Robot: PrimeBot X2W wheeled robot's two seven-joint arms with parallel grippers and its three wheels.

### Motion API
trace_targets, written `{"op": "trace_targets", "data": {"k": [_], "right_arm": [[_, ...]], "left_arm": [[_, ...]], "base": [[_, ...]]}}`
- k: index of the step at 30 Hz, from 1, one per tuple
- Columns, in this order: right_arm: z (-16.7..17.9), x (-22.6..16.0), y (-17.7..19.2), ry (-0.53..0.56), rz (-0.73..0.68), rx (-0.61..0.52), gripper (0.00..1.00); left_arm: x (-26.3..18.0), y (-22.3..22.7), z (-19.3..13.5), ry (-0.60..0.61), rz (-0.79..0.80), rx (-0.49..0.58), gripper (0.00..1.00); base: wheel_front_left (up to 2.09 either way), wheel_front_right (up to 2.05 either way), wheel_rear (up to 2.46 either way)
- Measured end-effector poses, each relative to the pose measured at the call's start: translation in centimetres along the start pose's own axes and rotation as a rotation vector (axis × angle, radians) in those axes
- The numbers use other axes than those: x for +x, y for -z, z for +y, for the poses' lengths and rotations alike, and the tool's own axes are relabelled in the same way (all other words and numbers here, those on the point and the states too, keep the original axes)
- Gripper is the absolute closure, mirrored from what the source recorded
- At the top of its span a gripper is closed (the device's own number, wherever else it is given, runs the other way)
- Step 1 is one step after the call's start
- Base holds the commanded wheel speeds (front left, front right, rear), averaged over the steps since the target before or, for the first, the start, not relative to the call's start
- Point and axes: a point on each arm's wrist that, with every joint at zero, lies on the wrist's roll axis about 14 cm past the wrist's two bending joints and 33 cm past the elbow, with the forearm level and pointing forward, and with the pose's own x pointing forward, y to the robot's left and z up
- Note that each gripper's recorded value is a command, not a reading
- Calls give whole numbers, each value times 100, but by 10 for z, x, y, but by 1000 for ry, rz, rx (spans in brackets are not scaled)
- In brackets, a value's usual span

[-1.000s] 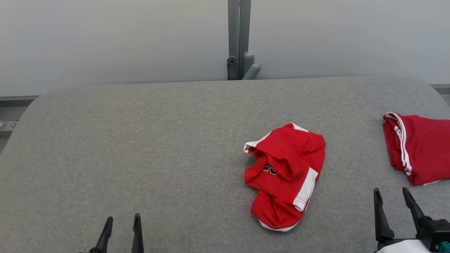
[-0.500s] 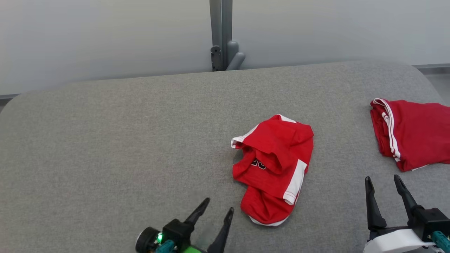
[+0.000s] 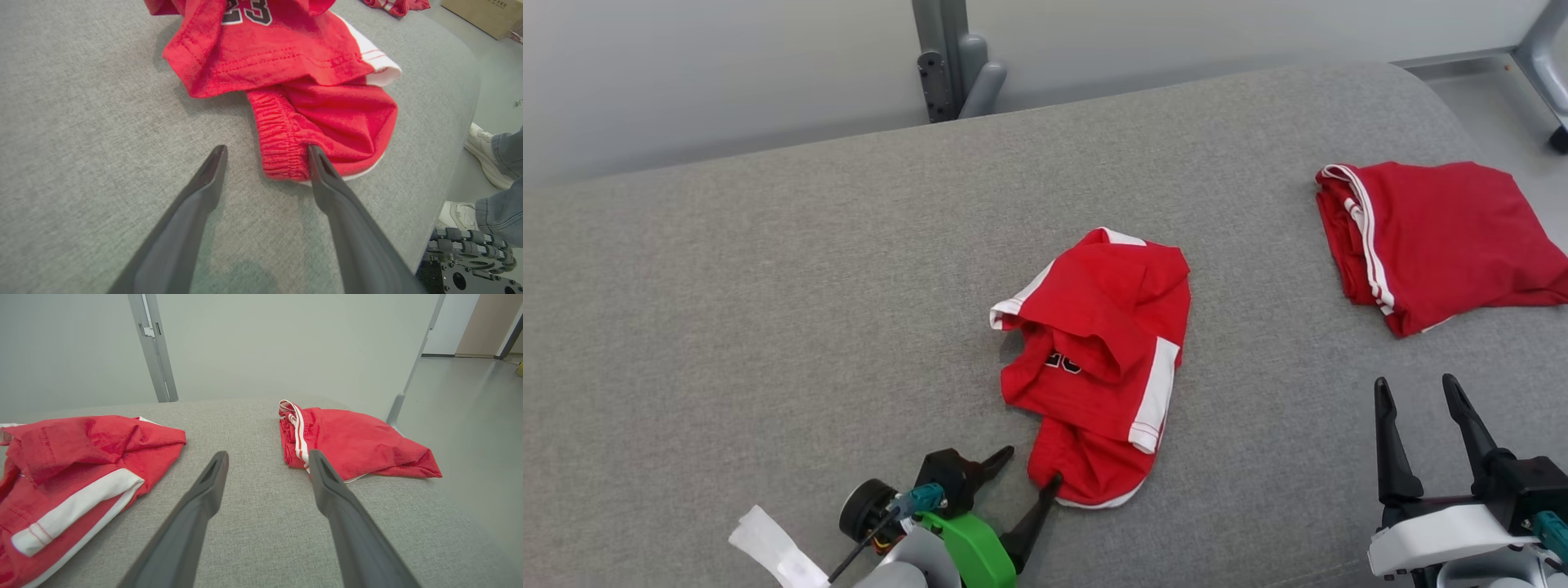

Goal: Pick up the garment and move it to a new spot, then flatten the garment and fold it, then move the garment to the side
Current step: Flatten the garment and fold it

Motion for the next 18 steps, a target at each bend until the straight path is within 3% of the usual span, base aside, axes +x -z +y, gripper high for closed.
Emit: {"op": "trace_targets", "data": {"k": [7, 8, 10, 11, 18], "right_arm": [[-15, -6, 8, 48, 32, -9, 0], [-16, -6, 9, 52, 34, -8, 0], [-17, -5, 9, 56, 34, -8, 0], [-17, -4, 9, 55, 33, -6, 0], [-14, 1, 7, 47, 23, 6, 0]], "left_arm": [[9, 19, -11, 88, 103, -24, 0], [10, 19, -11, 98, 105, -23, 18], [12, 16, -13, 113, 100, -30, 86], [12, 16, -15, 122, 100, -28, 100], [11, 2, -6, 129, 112, -3, 100]], "base": [[0, 0, 0], [0, 0, 0], [0, 0, 0], [0, 0, 0], [0, 0, 0]]}}
